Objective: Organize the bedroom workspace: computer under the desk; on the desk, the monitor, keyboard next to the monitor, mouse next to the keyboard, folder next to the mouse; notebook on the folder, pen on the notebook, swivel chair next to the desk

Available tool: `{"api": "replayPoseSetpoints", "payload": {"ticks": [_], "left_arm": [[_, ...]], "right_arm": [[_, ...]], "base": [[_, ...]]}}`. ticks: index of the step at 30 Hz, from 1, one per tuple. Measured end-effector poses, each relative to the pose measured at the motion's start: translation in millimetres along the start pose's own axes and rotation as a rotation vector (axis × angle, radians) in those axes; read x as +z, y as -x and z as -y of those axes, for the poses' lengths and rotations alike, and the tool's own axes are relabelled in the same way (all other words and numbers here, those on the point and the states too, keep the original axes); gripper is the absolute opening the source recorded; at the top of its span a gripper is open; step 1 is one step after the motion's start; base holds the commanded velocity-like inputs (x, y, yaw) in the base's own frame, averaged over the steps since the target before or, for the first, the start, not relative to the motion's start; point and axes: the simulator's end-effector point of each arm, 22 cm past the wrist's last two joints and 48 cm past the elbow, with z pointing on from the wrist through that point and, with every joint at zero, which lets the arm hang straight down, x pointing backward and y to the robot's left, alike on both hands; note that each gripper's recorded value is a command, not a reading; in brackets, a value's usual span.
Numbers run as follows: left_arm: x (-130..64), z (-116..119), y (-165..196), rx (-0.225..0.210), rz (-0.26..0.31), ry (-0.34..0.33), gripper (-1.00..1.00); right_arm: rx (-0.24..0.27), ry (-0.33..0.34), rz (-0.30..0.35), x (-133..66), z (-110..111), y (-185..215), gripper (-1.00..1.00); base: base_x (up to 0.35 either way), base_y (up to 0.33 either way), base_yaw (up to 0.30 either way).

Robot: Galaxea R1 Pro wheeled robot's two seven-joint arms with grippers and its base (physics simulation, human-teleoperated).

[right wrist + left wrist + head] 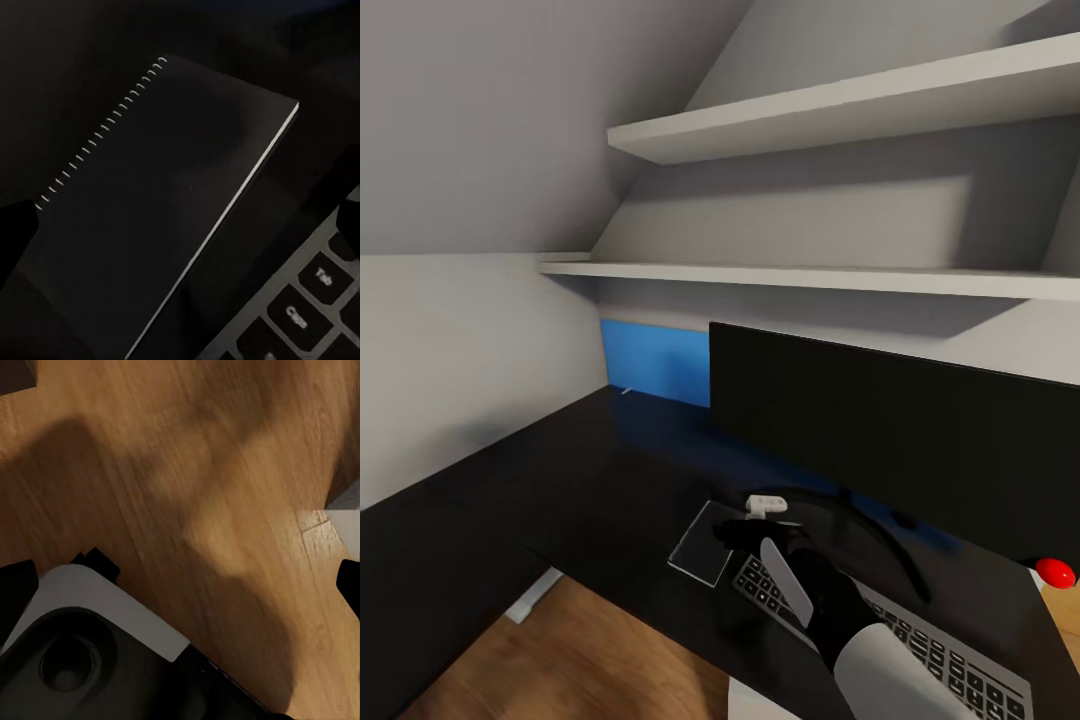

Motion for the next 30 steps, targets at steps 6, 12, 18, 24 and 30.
{"api": "replayPoseSetpoints", "payload": {"ticks": [6,12,18,24,30], "left_arm": [[-0.2,-0.3,1.4,-0.001,0.008,0.001,1.0],[-0.1,-0.1,2.4,-0.001,0.01,-0.001,1.0],[-0.2,-0.2,2.5,-0.001,0.011,-0.001,1.0],[-0.3,0.3,0.8,0.001,0.01,0.002,1.0],[-0.1,0.9,0.6,0.002,0.009,0.0,1.0]], "right_arm": [[0.005,-0.003,-0.002,0.1,-1.1,-0.6,1.0],[0.016,-0.002,-0.011,1.3,-0.9,-4.0,1.0],[0.028,-0.015,-0.052,7.3,5.2,-19.5,1.0],[0.066,-0.052,-0.059,8.0,10.6,-16.0,1.0],[0.111,-0.06,-0.063,7.9,11.8,-10.5,1.0]], "base": [[0.098,0.048,0.012],[0.025,0.012,0.004],[0.046,0.002,0.001],[0.223,0.0,0.0],[0.035,0.0,0.0]]}}
